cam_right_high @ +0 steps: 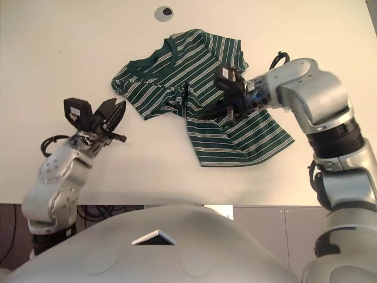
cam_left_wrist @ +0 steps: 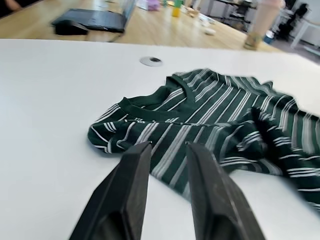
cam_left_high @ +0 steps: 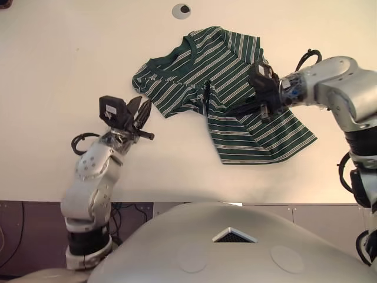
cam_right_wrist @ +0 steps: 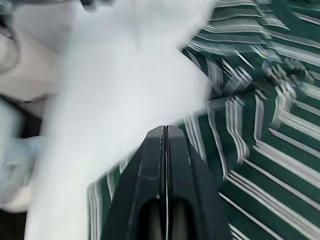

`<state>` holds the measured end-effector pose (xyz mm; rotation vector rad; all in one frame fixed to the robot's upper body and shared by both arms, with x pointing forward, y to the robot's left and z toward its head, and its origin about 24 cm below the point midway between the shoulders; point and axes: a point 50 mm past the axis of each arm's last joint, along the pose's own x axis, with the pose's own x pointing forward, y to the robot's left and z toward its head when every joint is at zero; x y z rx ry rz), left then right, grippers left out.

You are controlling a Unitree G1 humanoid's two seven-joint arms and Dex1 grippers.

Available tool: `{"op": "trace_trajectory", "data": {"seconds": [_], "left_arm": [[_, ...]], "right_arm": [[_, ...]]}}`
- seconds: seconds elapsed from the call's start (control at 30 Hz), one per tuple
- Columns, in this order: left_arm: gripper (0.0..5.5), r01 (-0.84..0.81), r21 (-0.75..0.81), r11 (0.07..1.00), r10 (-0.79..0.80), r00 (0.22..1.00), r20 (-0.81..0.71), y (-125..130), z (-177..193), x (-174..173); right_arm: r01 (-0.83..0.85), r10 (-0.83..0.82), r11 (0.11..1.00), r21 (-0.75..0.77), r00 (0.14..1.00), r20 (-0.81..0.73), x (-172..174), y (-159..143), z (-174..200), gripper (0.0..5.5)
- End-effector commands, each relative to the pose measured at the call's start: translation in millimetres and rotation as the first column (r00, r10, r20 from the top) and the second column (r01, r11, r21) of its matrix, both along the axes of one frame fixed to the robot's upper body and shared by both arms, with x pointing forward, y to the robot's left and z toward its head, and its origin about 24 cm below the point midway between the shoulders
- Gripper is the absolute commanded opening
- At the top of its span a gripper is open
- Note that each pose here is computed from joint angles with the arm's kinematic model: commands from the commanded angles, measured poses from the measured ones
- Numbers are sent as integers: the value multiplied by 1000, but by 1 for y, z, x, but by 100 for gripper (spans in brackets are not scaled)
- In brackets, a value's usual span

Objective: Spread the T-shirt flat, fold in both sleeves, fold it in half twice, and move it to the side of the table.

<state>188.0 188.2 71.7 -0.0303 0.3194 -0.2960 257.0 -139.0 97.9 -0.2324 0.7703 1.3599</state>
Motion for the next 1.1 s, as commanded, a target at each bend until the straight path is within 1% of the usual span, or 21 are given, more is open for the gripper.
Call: {"op": "trace_trajectory", "data": {"seconds": [0.03,0.1,0.2,0.27,0.33,0.37,0.43,0.5,0.53,0.6,0.7,0.77,0.8,0.9,1.0,1.1], "left_arm": [[120,10,24,1000,-11,1000,28,8,7,11],[120,28,21,999,-29,999,28,8,9,11],[120,35,13,999,-35,999,28,9,12,9],[120,42,10,999,-42,999,23,9,14,6],[120,53,8,999,-53,998,16,8,16,3],[120,61,7,998,-62,998,7,7,16,2],[120,76,7,997,-76,997,-12,6,14,0],[120,93,10,996,-92,995,-28,4,12,-1],[120,95,11,995,-95,995,-35,4,11,-2],[120,127,16,992,-126,990,-61,3,7,-1],[120,145,48,988,-138,983,-123,6,-6,-3],[120,134,85,987,-116,974,-195,14,-20,-3],[120,129,103,986,-103,969,-224,18,-26,-2],[120,117,138,984,-83,970,-230,26,-32,7],[120,144,135,980,-112,969,-222,24,-34,19],[120,170,138,976,-138,967,-214,23,-37,32]], "right_arm": [[65,-62,981,-185,998,24,-25,13,-40,0],[122,-113,958,-259,992,50,-33,17,-59,0],[127,-110,938,-322,991,71,-44,23,-74,0],[-13,4,966,-257,999,-34,-66,34,-70,0],[-182,160,971,-154,977,-142,-88,40,-58,0],[-245,223,964,-105,957,-187,-93,40,-52,0],[-322,305,946,-22,913,-271,-99,38,-44,0],[-324,309,946,-5,906,-289,-101,36,-44,0],[-282,272,959,4,922,-277,-97,38,-45,0],[-113,130,990,86,966,-221,-77,47,-36,0],[48,1,971,233,978,-209,-48,48,-10,0],[167,-111,942,292,973,-200,-25,41,7,0],[215,-164,932,291,968,-189,-17,36,11,0],[410,-406,898,160,912,-60,12,13,-4,0],[509,-511,859,53,856,71,32,-8,-20,0],[593,-588,803,51,776,230,74,-14,-19,0]]}}
